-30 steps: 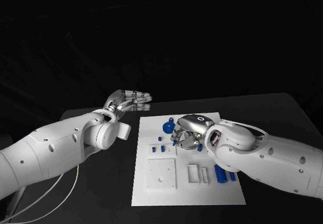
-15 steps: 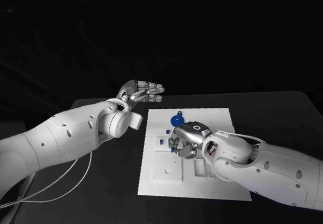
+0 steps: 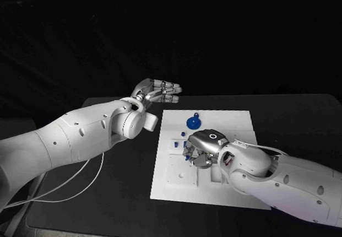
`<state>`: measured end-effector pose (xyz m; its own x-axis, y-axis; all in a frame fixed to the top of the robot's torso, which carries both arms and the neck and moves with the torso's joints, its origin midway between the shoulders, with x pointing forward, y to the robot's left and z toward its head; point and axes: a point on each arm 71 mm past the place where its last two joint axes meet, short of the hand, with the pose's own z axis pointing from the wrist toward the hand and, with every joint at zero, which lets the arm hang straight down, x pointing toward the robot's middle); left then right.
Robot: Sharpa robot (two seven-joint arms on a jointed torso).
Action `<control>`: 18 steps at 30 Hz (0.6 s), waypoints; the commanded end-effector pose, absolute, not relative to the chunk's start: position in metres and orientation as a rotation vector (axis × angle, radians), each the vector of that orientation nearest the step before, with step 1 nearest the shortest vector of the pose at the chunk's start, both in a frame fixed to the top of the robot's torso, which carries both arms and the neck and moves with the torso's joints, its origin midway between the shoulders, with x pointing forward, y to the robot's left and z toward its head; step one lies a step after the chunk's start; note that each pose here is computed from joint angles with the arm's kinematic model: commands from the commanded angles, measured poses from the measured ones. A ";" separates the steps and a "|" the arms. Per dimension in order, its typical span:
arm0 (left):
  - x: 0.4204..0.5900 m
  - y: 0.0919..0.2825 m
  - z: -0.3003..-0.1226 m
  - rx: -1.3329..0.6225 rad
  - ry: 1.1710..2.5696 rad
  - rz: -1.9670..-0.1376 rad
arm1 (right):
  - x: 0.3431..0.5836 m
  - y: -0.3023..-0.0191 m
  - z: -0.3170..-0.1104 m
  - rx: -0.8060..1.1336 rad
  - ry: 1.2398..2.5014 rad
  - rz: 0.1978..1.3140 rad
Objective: Assemble the parts on the task board
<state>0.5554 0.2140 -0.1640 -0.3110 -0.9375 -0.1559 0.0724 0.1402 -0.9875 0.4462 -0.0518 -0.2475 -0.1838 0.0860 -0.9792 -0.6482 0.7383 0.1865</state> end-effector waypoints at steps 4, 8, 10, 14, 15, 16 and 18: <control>0.555 0.214 -0.162 -0.880 1.474 -1.359 | 0.446 -0.056 -0.251 -0.474 1.636 0.669; 0.555 0.215 -0.163 -0.881 1.474 -1.357 | 0.445 -0.056 -0.252 -0.475 1.642 0.667; 0.555 0.215 -0.163 -0.881 1.474 -1.357 | 0.445 -0.056 -0.253 -0.477 1.648 0.663; 0.555 0.215 -0.163 -0.884 1.475 -1.358 | 0.446 -0.057 -0.256 -0.482 1.658 0.651; 0.555 0.215 -0.163 -0.884 1.475 -1.358 | 0.446 -0.057 -0.256 -0.483 1.660 0.649; 0.555 0.215 -0.163 -0.884 1.475 -1.359 | 0.446 -0.057 -0.257 -0.484 1.662 0.647; 0.555 0.215 -0.163 -0.884 1.476 -1.360 | 0.446 -0.058 -0.258 -0.487 1.666 0.644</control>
<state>0.5554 0.2173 -0.1643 -0.3096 -0.9379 -0.1565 0.0683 0.1423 -0.9875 0.4466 -0.0580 -0.2560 -0.1884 0.0596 -0.9803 -0.6330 0.7558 0.1676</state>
